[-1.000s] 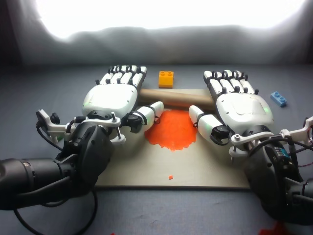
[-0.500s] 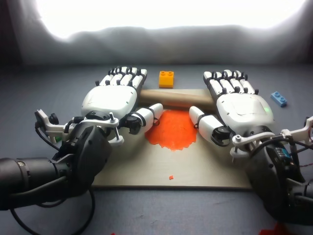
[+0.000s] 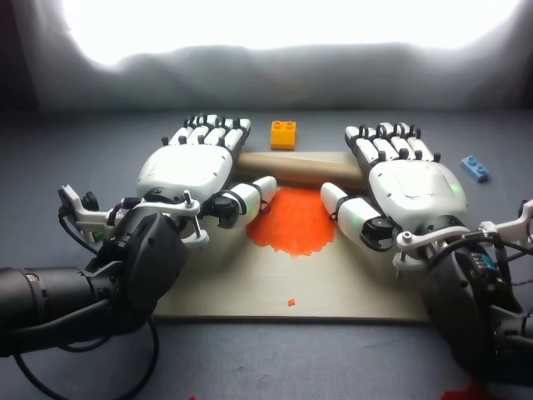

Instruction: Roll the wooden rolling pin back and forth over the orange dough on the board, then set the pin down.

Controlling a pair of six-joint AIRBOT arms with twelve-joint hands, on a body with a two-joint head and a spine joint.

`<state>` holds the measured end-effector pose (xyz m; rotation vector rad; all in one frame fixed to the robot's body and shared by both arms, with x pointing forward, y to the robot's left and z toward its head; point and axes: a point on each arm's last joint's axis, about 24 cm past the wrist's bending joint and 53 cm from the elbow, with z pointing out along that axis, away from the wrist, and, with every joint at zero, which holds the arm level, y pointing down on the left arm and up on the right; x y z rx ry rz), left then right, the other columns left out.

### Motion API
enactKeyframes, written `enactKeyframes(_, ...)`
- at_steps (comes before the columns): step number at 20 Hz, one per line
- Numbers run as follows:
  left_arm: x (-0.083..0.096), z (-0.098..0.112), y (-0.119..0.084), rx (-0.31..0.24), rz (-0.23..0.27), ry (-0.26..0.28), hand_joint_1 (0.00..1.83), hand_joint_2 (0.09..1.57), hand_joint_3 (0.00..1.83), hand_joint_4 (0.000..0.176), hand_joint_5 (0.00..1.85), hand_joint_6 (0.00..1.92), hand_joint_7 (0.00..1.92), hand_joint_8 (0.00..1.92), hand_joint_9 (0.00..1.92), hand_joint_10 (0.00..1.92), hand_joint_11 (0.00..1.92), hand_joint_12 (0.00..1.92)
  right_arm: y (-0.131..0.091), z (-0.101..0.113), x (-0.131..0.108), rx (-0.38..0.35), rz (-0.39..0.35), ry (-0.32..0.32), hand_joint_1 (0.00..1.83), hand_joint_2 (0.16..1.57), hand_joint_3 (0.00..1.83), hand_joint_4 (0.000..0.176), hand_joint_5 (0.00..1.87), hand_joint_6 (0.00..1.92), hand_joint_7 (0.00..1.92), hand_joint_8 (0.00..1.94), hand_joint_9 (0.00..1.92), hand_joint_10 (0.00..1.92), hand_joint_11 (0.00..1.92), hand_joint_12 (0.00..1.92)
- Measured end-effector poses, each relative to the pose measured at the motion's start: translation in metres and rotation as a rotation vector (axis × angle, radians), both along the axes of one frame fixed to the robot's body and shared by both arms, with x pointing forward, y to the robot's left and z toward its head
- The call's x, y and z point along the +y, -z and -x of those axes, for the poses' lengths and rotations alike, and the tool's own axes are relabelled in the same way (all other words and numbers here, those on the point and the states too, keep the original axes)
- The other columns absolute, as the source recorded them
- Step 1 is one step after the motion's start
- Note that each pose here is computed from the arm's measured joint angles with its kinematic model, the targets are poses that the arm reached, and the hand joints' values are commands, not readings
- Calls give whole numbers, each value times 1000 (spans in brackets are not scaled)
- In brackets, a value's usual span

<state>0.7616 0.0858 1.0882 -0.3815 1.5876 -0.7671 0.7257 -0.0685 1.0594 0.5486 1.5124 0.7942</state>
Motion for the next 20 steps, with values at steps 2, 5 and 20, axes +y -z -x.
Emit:
enactKeyframes(2,1,0,-1,-2,12,-3,0,1415,1,0,117,18,146,11,85,14,20,29,-1,0,0,-5,1,-2,0,1360,0,0,184,18,224,3,123,14,3,115)
enactKeyframes(5,3,6,-2,-21,40,-11,0,1415,0,0,158,7,186,5,122,5,0,182,-3,5,2,-16,1,-9,0,1355,0,0,171,6,225,1,124,8,0,113)
enactKeyframes(20,22,35,1,-127,61,-67,0,1425,2,0,191,6,224,1,173,5,0,286,-2,13,5,-21,-1,-17,0,1367,1,0,225,12,262,0,174,9,0,280)
